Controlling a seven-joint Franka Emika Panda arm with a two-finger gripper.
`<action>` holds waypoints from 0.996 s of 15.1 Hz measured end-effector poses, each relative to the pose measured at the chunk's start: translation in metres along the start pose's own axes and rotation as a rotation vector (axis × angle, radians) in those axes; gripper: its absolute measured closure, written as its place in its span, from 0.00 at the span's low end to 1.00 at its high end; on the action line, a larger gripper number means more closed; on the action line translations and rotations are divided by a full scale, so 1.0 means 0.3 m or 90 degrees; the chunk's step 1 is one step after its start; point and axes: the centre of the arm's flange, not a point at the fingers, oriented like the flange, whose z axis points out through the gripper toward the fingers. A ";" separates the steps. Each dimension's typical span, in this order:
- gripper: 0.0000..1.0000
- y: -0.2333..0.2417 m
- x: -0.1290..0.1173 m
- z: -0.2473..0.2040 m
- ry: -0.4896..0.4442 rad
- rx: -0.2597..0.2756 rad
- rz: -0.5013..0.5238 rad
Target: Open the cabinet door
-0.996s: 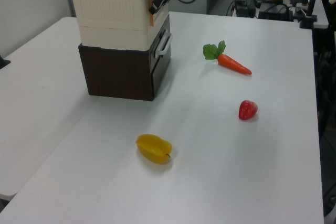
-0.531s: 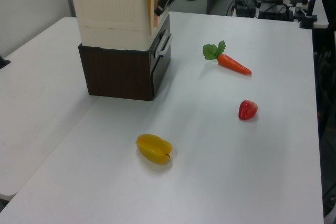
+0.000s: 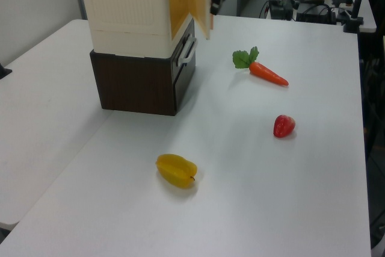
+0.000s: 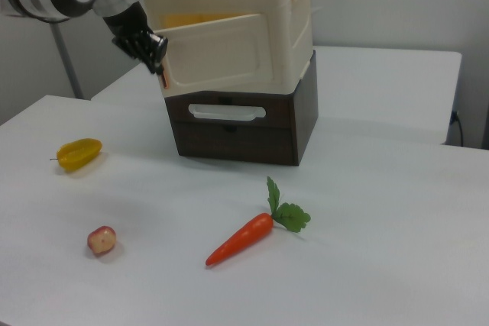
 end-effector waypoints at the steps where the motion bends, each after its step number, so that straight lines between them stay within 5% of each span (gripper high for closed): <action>1: 0.85 0.028 -0.031 -0.010 -0.043 -0.001 0.004; 6: 0.60 0.248 -0.148 -0.085 -0.174 0.001 -0.004; 12: 0.02 0.494 -0.254 -0.161 -0.237 0.002 0.040; 15: 0.00 0.541 -0.271 -0.155 -0.247 0.000 0.056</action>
